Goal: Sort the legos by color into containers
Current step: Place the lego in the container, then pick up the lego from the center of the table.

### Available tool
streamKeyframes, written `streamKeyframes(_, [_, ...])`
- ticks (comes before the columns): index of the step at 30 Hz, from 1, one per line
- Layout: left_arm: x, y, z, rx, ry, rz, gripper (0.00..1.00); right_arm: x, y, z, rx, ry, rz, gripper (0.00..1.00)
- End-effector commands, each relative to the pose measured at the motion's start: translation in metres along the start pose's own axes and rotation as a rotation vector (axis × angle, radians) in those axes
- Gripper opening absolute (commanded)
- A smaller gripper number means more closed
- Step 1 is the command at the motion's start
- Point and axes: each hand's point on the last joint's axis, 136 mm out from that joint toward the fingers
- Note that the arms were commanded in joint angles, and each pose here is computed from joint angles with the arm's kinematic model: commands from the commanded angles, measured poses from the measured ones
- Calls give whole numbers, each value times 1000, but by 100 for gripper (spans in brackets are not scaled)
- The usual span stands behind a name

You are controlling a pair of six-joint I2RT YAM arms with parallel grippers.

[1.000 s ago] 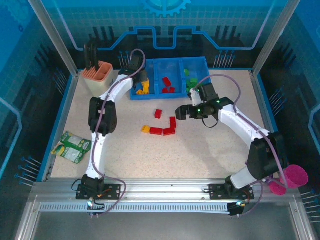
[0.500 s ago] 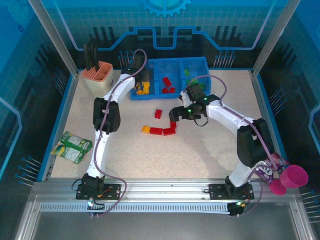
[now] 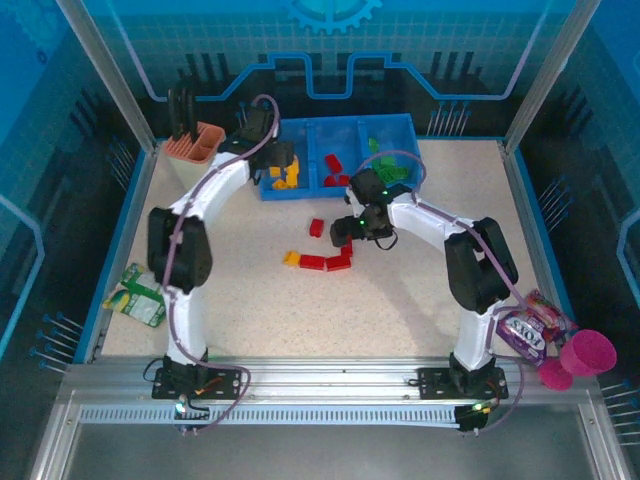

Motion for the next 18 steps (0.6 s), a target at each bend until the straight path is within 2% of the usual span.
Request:
streamKeyframes(1, [57,10,-12,-38,-96,-11,70,1,4,2,-1,17,24,98])
streamKeyframes(4, [84,19,22,-14,-62,8,72,-4,3,4,-8,27,28,98])
streamKeyframes(9, [107,27,103,111,89,85,73,-7,5,6,-16,35,20,98])
streamKeyframes(13, [111,23,167,227,214,138,72,-9,6,5,-13,39,12,98])
streamKeyframes(18, [105,1,227,240,351,151,72,-14,7,6,-7,57,8,98])
Point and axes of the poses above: each hand's point on the last joint's axis, 136 mm out from that joint toward the fingers, its own x axis back along the fingers, its own y axis along the line the jaws close on, z = x × y, and after that the axes turned 7 degrees about x, right-handed
